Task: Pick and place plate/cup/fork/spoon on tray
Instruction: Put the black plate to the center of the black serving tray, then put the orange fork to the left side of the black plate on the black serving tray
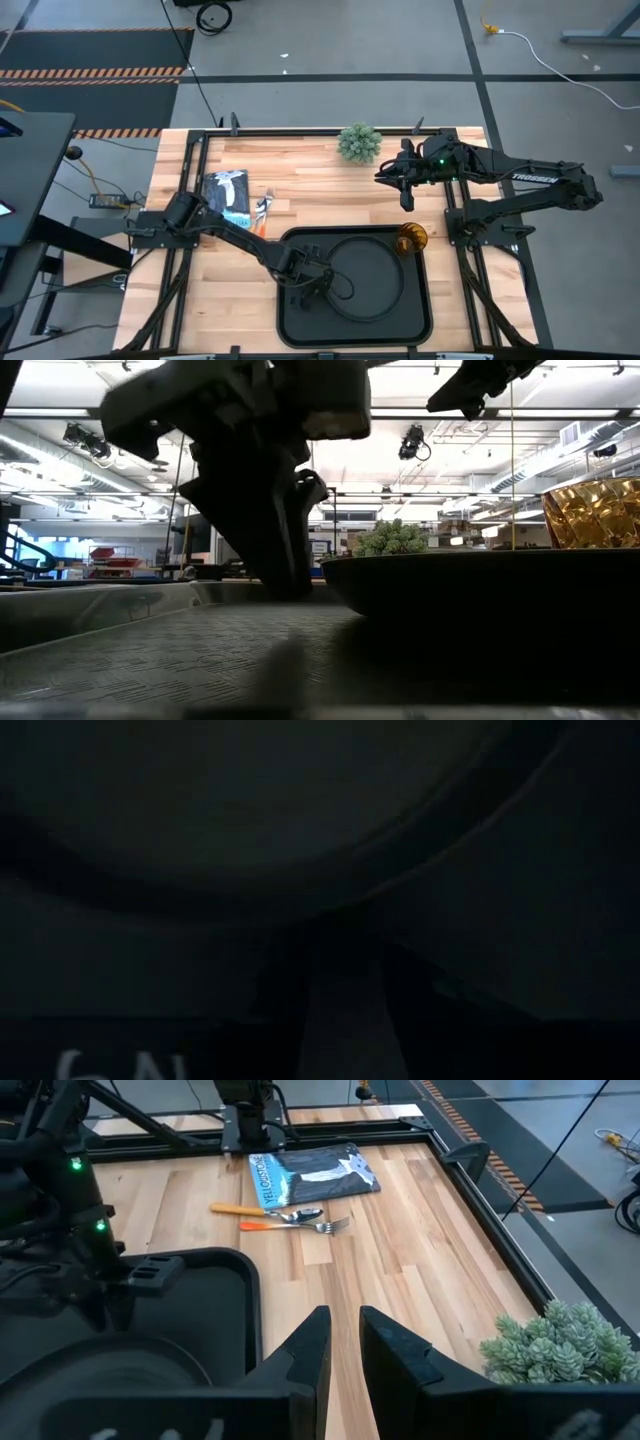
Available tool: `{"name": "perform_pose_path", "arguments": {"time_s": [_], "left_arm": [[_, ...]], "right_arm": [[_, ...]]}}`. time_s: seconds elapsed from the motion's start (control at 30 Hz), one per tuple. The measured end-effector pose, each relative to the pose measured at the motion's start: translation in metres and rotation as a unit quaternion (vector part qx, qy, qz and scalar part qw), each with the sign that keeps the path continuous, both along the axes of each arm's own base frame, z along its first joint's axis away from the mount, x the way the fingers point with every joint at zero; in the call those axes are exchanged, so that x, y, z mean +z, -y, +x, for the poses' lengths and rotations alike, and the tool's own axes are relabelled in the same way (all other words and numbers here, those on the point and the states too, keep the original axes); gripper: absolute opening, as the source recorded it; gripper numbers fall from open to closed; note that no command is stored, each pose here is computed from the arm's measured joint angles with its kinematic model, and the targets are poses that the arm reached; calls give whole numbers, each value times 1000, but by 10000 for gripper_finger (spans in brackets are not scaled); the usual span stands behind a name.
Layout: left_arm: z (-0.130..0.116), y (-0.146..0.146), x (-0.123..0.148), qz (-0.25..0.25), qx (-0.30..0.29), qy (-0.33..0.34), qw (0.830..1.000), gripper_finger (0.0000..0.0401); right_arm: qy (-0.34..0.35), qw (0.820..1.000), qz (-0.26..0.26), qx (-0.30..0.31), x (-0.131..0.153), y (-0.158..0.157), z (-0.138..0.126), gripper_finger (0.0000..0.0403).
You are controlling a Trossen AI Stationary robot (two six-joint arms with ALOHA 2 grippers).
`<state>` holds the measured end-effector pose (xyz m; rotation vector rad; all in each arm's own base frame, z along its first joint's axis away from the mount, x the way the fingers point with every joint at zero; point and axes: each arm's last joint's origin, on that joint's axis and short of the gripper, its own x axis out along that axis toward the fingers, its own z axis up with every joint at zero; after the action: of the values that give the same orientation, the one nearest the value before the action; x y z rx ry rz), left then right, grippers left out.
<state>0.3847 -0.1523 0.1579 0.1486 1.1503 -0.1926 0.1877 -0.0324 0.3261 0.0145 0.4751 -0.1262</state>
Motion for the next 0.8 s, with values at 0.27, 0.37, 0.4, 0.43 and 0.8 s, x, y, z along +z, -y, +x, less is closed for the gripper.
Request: {"name": "perform_pose_path", "arguments": {"time_s": [0.27, 0.37, 0.4, 0.43, 0.8], "left_arm": [[-22, -25, 18, 80, 74, -73, 991, 133], [-28, -36, 29, 98, 98, -85, 987, 123], [-30, -39, 33, 105, 105, -84, 985, 118], [-32, -41, 36, 113, 110, -85, 984, 113], [-93, -70, 39, 122, 205, -62, 969, 63]], "right_arm": [[2, 1000, -2, 1, 0, 0, 0, 64], [4, 1000, -3, 1, 1, 0, 0, 64], [4, 1000, -3, 2, 1, 0, 0, 64], [4, 1000, -4, 3, 1, 0, 0, 64], [24, 999, -25, 14, 5, 0, 2, 64]]}}
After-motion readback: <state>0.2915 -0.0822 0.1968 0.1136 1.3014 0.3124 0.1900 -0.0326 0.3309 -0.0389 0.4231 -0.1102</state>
